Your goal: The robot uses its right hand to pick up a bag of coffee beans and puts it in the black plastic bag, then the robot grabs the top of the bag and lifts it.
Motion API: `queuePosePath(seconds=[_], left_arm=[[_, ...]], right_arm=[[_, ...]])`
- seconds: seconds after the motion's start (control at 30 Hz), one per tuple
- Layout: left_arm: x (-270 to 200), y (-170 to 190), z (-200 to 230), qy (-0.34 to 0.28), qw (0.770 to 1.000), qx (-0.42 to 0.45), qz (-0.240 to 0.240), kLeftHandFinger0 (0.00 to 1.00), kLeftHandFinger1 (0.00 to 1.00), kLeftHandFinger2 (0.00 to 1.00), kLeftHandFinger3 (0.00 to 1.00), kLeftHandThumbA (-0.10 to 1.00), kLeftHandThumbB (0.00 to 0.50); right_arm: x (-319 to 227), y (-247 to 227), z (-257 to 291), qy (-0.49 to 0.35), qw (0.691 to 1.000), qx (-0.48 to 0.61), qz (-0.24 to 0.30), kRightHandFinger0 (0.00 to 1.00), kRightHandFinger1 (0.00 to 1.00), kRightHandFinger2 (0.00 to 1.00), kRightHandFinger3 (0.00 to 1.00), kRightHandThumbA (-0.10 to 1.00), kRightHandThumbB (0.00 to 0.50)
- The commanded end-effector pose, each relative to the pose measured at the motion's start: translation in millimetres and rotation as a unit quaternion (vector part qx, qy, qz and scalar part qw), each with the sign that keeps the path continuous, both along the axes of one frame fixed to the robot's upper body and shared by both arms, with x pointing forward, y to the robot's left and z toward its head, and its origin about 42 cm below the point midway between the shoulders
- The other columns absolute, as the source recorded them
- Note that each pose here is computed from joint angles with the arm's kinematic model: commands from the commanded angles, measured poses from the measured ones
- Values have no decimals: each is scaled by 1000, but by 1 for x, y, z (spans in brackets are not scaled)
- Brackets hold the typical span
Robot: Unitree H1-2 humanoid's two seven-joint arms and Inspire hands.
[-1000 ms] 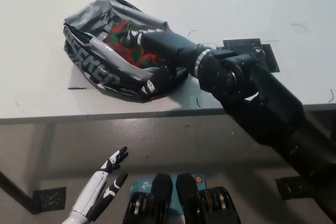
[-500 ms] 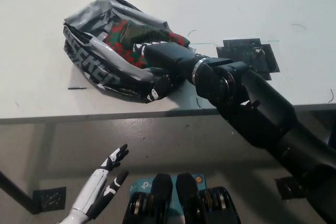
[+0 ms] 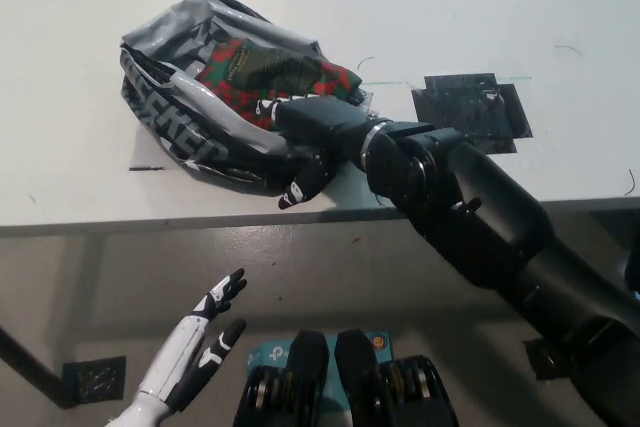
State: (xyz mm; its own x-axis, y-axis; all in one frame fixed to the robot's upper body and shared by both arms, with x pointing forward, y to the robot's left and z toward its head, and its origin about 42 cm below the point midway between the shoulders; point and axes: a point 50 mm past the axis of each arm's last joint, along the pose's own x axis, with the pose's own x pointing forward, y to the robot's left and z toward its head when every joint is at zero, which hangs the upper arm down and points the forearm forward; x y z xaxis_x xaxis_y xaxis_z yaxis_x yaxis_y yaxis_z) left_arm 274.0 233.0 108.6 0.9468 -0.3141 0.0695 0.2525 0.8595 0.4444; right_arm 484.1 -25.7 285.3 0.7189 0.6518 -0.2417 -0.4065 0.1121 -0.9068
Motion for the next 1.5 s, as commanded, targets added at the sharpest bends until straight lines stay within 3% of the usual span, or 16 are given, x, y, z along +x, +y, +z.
queuePosePath(seconds=[0.0, 0.07, 0.1, 0.13, 0.17, 0.2, 0.23, 0.27, 0.3, 0.37, 0.47, 0.53, 1.07, 1.3, 1.37, 1.47], left_arm=[[6, -1, 12, -21, 1000, -3, -11, 1000, 1000, 1000, 1000, 1000, 216], [6, -1, 12, -22, 1000, 0, -12, 1000, 1000, 1000, 1000, 1000, 208], [6, -1, 12, -23, 1000, 0, -12, 1000, 1000, 1000, 1000, 1000, 208], [6, -1, 13, -23, 1000, 0, -12, 1000, 1000, 1000, 1000, 1000, 207], [7, -1, 13, -24, 1000, 1, -12, 1000, 1000, 1000, 1000, 1000, 206], [7, -2, 14, -26, 1000, 2, -12, 1000, 1000, 1000, 1000, 1000, 206], [8, -2, 14, -28, 1000, 3, -12, 1000, 1000, 1000, 1000, 1000, 207], [9, -2, 15, -29, 999, 4, -13, 1000, 1000, 1000, 1000, 1000, 208], [10, -2, 15, -29, 999, 4, -14, 1000, 1000, 1000, 1000, 1000, 208], [11, -2, 15, -29, 999, 6, -14, 1000, 1000, 1000, 1000, 1000, 206], [12, -2, 15, -29, 999, 2, -13, 1000, 1000, 1000, 1000, 1000, 193], [12, -2, 15, -29, 999, 2, -13, 1000, 1000, 1000, 1000, 997, 187], [19, -4, 18, -25, 1000, 2, -14, 1000, 1000, 1000, 1000, 734, 204], [22, -5, 21, -30, 999, 8, -12, 1000, 1000, 1000, 1000, 683, 196], [24, -5, 23, -31, 999, 6, -13, 1000, 1000, 1000, 1000, 657, 188], [24, -5, 24, -33, 999, 6, -12, 1000, 1000, 1000, 1000, 640, 191]], right_arm=[[2, 6, 9, -26, 999, 5, 22, 1000, 1000, 1000, 1000, 1000, 471], [5, 5, 8, -19, 1000, 3, 16, 958, 1000, 1000, 1000, 925, 472], [6, 5, 9, -21, 1000, 3, 14, 851, 1000, 1000, 1000, 916, 468], [6, 5, 9, -26, 1000, 0, 8, 708, 835, 951, 1000, 853, 452], [6, 7, 9, -34, 999, -4, -3, 428, 574, 726, 1000, 711, 407], [7, 7, 8, -42, 999, -1, -6, 159, 269, 370, 671, 486, 289], [8, 7, 8, -60, 998, 12, -6, 32, 68, 193, 480, 264, 284], [8, 7, 9, -72, 997, 20, -9, 1, 4, 132, 356, 21, 255], [9, 7, 10, -79, 996, 23, -13, 1, 4, 132, 356, 21, 255], [10, 6, 11, -87, 995, 39, -14, 0, 80, 286, 328, -95, 164], [11, 4, 20, -79, 995, 63, -23, 0, 319, 681, 668, -100, 98], [11, 4, 23, -80, 994, 68, -23, 0, 360, 717, 747, -100, 109], [13, -10, 55, -69, 994, 85, -14, 35, 407, 704, 775, -40, 149], [19, -14, 88, -78, 994, 76, -14, 49, 394, 635, 659, -11, 161], [20, -14, 109, -92, 993, 66, -14, 3, 311, 554, 608, 7, 165], [20, -13, 132, -109, 992, 57, -10, 0, 351, 664, 707, -15, 138]])
